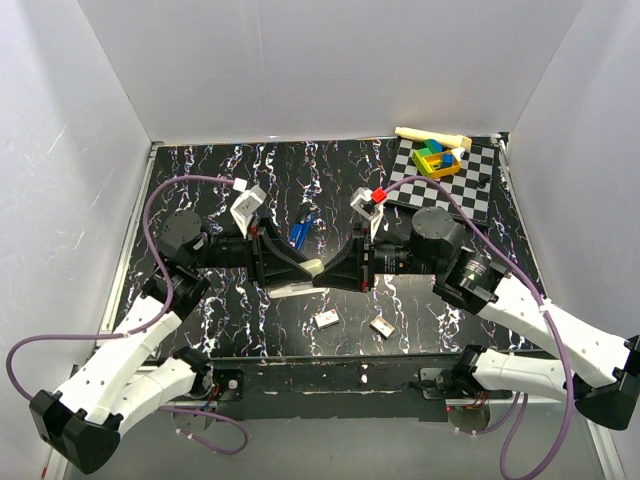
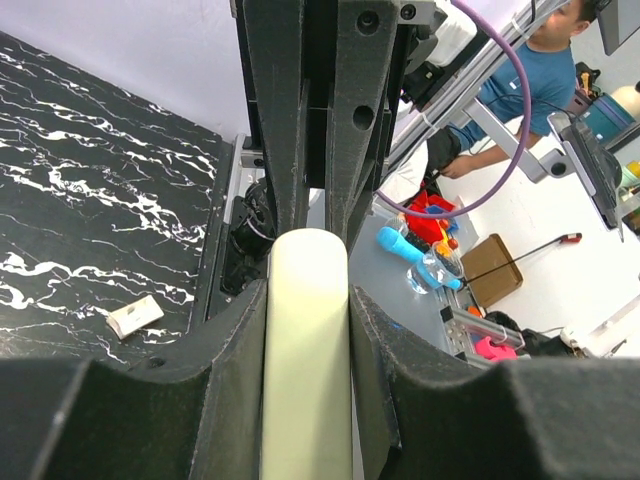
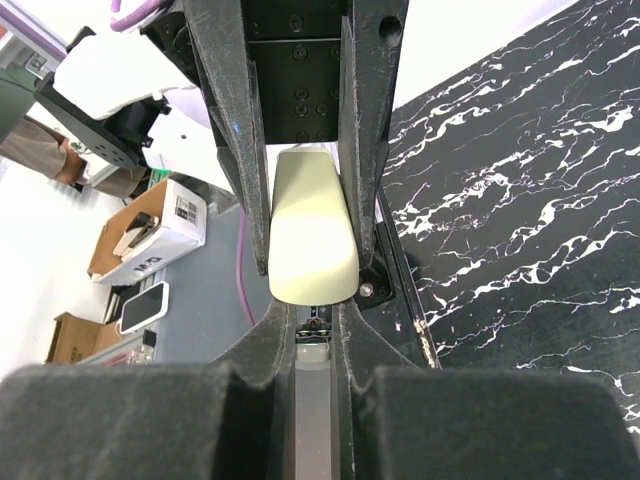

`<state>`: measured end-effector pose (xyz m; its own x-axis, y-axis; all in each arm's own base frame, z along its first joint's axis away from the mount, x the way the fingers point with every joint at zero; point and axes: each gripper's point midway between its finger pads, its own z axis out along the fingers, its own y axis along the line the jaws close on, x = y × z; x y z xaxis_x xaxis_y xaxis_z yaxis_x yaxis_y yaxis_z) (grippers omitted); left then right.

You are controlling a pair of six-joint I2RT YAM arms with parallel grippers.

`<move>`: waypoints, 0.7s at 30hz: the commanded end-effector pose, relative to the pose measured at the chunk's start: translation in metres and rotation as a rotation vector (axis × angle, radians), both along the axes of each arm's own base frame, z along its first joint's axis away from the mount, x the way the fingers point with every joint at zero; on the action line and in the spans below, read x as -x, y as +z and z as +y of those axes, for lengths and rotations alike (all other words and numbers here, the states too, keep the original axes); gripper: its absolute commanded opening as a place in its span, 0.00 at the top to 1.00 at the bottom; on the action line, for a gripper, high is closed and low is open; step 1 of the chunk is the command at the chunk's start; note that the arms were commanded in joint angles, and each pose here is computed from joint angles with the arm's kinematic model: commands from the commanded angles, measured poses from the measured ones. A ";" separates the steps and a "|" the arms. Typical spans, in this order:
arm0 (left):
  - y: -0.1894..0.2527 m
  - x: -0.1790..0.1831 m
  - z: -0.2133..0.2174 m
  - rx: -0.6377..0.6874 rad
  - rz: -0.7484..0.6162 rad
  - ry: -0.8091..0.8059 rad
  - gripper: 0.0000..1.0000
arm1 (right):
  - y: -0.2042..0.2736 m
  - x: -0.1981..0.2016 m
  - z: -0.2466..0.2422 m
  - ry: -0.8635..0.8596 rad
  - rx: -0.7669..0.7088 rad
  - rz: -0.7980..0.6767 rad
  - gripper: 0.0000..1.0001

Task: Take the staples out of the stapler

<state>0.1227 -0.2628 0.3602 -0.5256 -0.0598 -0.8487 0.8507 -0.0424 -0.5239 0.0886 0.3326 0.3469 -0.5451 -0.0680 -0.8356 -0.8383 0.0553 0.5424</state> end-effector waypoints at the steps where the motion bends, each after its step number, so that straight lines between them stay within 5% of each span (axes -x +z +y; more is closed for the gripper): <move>1: 0.051 -0.035 0.008 0.162 -0.150 0.246 1.00 | -0.044 0.034 0.000 0.109 0.121 0.154 0.99; 21: 0.065 -0.061 0.030 0.237 -0.152 0.504 1.00 | -0.064 0.065 0.016 0.181 0.125 0.214 0.99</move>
